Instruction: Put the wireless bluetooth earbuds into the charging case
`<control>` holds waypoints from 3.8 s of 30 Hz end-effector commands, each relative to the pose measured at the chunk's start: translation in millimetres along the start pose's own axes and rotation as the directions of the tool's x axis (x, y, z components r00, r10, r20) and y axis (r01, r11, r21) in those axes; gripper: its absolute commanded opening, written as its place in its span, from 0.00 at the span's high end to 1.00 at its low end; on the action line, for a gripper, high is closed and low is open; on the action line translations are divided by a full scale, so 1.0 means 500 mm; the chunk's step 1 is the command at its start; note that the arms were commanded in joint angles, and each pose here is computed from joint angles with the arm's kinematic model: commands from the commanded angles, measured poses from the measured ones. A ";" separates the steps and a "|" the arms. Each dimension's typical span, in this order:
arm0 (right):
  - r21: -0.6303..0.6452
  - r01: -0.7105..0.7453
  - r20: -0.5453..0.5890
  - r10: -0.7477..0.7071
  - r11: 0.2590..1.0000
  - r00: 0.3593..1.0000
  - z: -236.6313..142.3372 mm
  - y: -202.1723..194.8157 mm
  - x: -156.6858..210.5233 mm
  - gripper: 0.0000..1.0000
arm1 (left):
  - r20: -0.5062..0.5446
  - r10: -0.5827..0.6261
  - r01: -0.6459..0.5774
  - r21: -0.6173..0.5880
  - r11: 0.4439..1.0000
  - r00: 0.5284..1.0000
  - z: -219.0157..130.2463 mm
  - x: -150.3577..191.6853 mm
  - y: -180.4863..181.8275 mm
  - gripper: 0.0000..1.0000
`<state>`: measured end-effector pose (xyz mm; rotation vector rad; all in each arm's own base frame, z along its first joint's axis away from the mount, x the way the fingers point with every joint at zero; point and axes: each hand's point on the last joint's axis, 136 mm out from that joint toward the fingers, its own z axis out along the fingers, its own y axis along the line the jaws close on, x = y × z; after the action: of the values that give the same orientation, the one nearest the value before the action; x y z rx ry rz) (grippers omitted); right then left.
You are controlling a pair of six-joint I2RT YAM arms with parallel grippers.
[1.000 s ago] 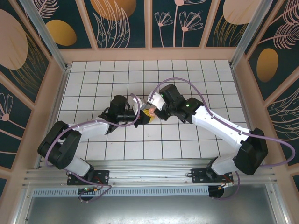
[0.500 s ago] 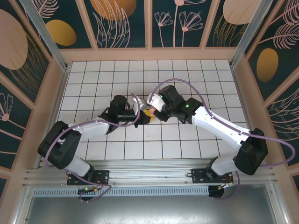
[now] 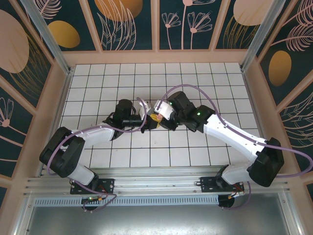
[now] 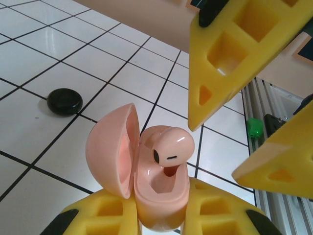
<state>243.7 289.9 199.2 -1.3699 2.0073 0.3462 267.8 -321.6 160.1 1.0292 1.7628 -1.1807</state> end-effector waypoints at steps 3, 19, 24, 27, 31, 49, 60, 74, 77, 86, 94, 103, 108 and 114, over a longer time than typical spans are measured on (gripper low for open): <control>-0.002 -0.065 0.080 0.065 0.998 0.995 -0.026 -0.006 -0.025 0.61 | 0.071 0.102 -0.101 -0.017 0.995 0.992 -0.012 -0.058 -0.006 0.88; -0.224 -0.425 0.285 0.476 0.877 0.832 -0.112 -0.068 -0.071 0.40 | 0.082 0.184 -0.175 -0.108 0.979 0.979 -0.025 -0.062 0.012 0.88; -0.216 -0.616 0.236 0.652 0.758 0.720 -0.081 -0.088 -0.048 0.38 | 0.078 0.206 -0.194 -0.144 0.970 0.975 -0.030 -0.063 0.020 0.88; -0.234 -0.661 0.212 0.701 0.713 0.681 -0.065 -0.081 -0.038 0.35 | 0.072 0.214 -0.202 -0.146 0.969 0.974 -0.031 -0.063 0.020 0.88; -0.266 -0.671 0.205 0.721 0.692 0.662 -0.055 -0.071 -0.044 0.32 | 0.069 0.219 -0.207 -0.145 0.968 0.973 -0.031 -0.063 0.020 0.88; -0.211 -0.714 0.139 0.744 0.667 0.653 -0.003 -0.072 -0.021 0.27 | 0.079 0.223 -0.210 -0.146 0.967 0.972 -0.034 -0.071 0.016 0.89; -0.200 -0.758 0.159 0.784 0.621 0.601 0.000 -0.094 -0.023 0.29 | 0.092 0.237 -0.224 -0.134 0.965 0.967 -0.038 -0.080 0.007 0.89; -0.313 -0.762 0.147 0.821 0.567 0.551 -0.004 -0.075 -0.053 0.29 | 0.091 0.250 -0.238 -0.131 0.963 0.964 -0.040 -0.082 0.002 0.89; -0.343 -0.743 0.146 0.814 0.574 0.561 -0.017 -0.069 -0.065 0.27 | 0.091 0.252 -0.239 -0.133 0.962 0.963 -0.041 -0.083 0.002 0.89; -0.300 -0.757 0.127 0.811 0.580 0.571 -0.016 -0.078 -0.054 0.28 | 0.096 0.256 -0.243 -0.133 0.961 0.962 -0.042 -0.086 0.000 0.90; -0.259 -0.784 0.131 0.825 0.564 0.550 -0.006 -0.095 -0.046 0.33 | 0.102 0.260 -0.247 -0.124 0.961 0.960 -0.044 -0.089 -0.006 0.90; -0.249 -0.842 0.113 0.878 0.478 0.465 0.003 -0.108 -0.038 0.40 | 0.100 0.270 -0.258 -0.119 0.959 0.958 -0.046 -0.089 -0.010 0.90; -0.239 -0.882 0.102 0.914 0.405 0.392 0.004 -0.116 -0.030 0.41 | 0.095 0.275 -0.263 -0.121 0.957 0.957 -0.046 -0.088 -0.009 0.90; -0.236 -0.898 0.109 0.929 0.370 0.354 -0.005 -0.120 -0.028 0.44 | 0.090 0.280 -0.267 -0.132 0.955 0.956 -0.048 -0.087 -0.007 0.90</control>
<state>289.8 282.8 212.2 -0.1177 2.3985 1.1388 281.5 -311.2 197.7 1.0623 1.5796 -0.9434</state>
